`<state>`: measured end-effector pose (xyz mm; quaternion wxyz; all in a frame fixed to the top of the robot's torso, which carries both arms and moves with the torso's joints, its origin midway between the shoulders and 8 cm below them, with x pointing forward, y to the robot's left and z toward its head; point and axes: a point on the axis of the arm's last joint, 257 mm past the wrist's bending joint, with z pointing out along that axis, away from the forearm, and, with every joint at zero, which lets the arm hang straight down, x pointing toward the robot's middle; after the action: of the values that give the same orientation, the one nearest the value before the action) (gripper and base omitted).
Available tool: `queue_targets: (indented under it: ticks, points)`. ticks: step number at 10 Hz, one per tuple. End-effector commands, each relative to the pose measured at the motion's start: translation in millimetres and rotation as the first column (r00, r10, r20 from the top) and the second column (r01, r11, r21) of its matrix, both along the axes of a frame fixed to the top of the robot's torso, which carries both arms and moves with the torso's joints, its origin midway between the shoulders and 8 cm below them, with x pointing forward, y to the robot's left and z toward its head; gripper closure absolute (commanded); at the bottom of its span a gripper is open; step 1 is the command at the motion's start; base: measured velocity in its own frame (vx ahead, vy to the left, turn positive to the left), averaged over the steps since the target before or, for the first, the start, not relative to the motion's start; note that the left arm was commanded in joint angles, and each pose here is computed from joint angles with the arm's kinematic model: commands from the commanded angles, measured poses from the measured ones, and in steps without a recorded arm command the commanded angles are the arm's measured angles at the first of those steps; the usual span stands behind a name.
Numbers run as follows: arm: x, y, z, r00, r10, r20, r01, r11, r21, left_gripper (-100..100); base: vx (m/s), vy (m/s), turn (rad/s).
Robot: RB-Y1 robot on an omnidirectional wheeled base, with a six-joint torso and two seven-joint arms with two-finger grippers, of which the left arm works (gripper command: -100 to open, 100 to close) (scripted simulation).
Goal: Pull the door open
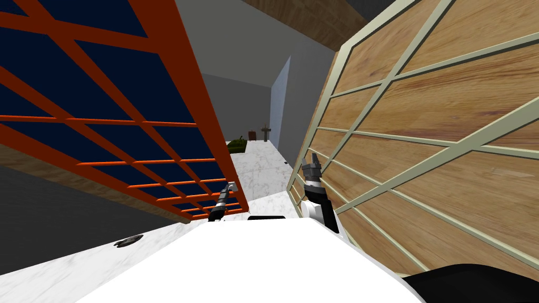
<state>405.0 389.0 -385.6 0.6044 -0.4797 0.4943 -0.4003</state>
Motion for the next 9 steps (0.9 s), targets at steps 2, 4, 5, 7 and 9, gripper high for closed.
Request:
queue_targets:
  ticks: [2,4,5,7,9]
  points:
    - [3.1,-24.7,0.9,0.9993,-0.037,0.004,0.037,0.9991,-0.02,100,0.002,-0.006,-0.007]
    - [5.0,-26.8,1.0,0.999,-0.042,0.013,0.043,0.9967,-0.069,100,-0.027,0.007,-0.007]
    - [5.0,-26.8,1.0,0.999,-0.042,0.013,0.043,0.9967,-0.069,100,-0.018,0.006,0.008]
    - [5.0,-26.8,1.0,0.999,-0.042,0.013,0.043,0.9967,-0.069,100,-0.002,0.002,0.005]
    - [5.0,-26.8,1.0,0.999,-0.042,0.013,0.043,0.9967,-0.069,100,0.005,-0.002,0.013]
